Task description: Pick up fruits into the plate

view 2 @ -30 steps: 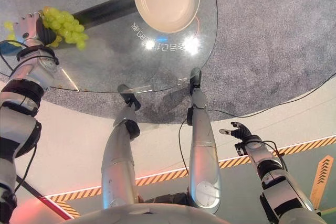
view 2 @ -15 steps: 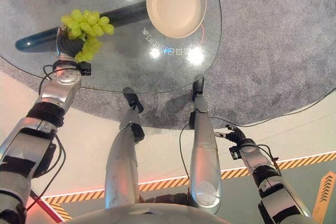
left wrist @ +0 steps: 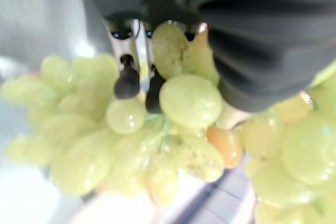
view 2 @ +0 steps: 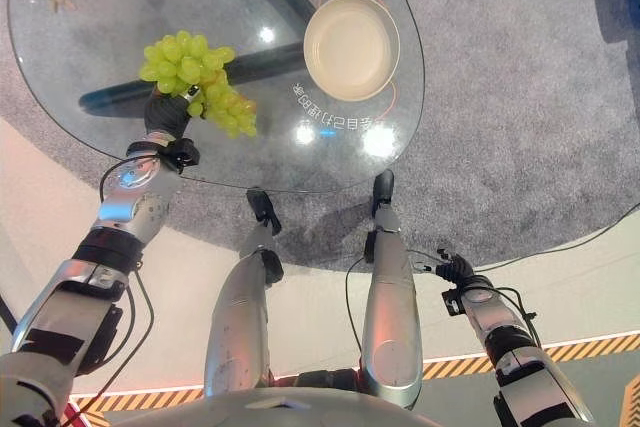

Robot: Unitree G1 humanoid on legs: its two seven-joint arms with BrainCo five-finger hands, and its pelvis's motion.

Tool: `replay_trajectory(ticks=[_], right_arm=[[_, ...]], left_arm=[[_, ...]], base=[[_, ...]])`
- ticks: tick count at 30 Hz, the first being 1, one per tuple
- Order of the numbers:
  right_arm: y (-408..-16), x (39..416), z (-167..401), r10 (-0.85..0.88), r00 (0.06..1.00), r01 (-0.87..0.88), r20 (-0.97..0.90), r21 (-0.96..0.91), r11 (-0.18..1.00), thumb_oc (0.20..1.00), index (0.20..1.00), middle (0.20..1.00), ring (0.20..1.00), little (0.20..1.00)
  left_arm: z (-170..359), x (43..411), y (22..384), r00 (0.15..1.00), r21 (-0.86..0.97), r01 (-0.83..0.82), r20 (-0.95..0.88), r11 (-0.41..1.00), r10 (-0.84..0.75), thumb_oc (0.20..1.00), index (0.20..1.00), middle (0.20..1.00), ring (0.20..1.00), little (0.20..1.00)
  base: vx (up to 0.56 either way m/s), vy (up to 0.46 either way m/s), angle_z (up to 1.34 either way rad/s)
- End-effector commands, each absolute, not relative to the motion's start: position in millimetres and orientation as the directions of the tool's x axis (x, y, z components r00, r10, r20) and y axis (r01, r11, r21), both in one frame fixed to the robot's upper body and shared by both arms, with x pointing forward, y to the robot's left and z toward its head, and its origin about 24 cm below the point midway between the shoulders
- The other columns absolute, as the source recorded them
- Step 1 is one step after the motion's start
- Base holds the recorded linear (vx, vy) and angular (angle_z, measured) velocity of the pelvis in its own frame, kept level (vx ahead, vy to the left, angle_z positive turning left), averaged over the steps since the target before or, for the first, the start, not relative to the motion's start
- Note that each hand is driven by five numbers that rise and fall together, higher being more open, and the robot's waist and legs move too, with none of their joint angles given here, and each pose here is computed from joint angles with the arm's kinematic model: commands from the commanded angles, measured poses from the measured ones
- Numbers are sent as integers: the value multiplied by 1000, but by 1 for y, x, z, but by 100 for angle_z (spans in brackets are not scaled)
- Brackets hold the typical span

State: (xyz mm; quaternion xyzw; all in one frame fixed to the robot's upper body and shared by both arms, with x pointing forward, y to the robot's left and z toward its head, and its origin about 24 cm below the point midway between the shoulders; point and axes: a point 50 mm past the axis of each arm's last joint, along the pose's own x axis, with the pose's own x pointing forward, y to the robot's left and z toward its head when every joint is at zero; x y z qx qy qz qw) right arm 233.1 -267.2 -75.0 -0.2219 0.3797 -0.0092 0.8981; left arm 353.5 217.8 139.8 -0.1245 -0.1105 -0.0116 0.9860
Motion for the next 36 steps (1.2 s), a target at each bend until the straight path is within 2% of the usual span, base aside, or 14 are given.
replay_trajectory(ticks=[1,5,9,13,17,22,25,32,36], right_arm=[[-264,214,-84,-178,720,-147,-671,-398,906,1000,1000,1000,1000,1000],[-245,230,-67,-87,797,-162,-598,-351,922,1000,1000,1000,1000,1000],[-223,241,-40,44,861,-259,-507,-363,895,1000,1000,1000,1000,1000],[-213,257,-9,148,903,-324,-404,-411,852,1000,1000,1000,1000,1000],[-206,278,20,182,920,-328,-348,-423,845,1000,1000,1000,1000,1000],[-170,297,50,342,895,-418,-287,-267,868,1000,1000,1000,1000,1000],[-148,298,60,445,848,-514,-288,-244,822,1000,1000,1000,1000,1000],[-136,299,64,487,808,-575,-330,-264,775,1000,1000,1000,1000,1000],[-126,298,63,510,784,-597,-352,-205,776,1000,1000,1000,1000,1000]], left_arm=[[174,345,223,908,-293,165,417,942,-29,200,200,200,200,200],[167,335,212,902,-238,232,415,943,-117,200,200,200,200,200],[149,318,200,906,-164,286,366,944,-211,200,200,200,200,200],[135,307,192,903,-95,326,326,941,-280,200,200,200,200,200],[122,304,182,908,-80,351,274,933,-318,200,200,200,200,200],[112,300,171,888,-92,432,220,897,-405,200,200,200,200,200],[105,293,160,857,-100,500,195,860,-476,200,200,200,200,200],[106,283,149,798,-106,596,191,796,-572,200,200,200,200,200],[107,279,141,757,-104,649,190,753,-626,200,200,200,200,200]], base=[[6,-51,2],[-4,-41,4],[87,15,3],[114,12,4],[122,19,2],[93,20,4],[61,14,3],[7,-2,0],[-4,-11,-3]])
